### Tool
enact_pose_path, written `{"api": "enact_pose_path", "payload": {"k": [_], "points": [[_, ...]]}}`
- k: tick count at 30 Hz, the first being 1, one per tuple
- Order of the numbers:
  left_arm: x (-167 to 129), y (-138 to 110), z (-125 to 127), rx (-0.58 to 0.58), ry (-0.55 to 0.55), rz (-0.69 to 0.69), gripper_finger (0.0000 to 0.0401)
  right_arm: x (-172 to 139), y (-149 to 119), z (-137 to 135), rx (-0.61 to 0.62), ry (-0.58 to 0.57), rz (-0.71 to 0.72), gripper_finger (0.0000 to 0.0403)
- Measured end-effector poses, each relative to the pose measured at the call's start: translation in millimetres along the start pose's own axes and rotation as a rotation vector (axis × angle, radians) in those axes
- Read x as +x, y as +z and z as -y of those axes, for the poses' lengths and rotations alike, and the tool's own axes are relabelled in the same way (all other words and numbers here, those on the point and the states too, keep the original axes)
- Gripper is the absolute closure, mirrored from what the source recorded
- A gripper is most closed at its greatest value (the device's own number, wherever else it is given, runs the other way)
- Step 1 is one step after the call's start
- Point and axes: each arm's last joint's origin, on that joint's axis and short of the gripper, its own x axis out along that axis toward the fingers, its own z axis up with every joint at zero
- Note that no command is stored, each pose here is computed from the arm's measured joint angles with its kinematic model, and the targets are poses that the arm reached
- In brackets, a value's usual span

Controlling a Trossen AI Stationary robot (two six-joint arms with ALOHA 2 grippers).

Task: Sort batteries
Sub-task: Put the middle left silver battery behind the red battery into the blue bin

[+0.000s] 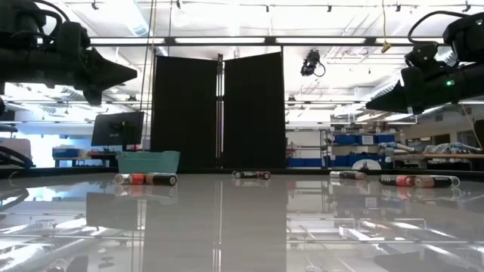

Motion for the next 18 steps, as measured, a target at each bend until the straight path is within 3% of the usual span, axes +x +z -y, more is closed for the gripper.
{"api": "enact_pose_path", "payload": {"k": [12,18], "points": [[0,7,1,-0.001,-0.012,0.069,0.0385,0,0,0,0.000,0.000,0.000,0.0373],[-1,16,5,-0.002,-0.092,0.076,0.0385,0,0,0,0.000,0.000,0.000,0.0373]]}}
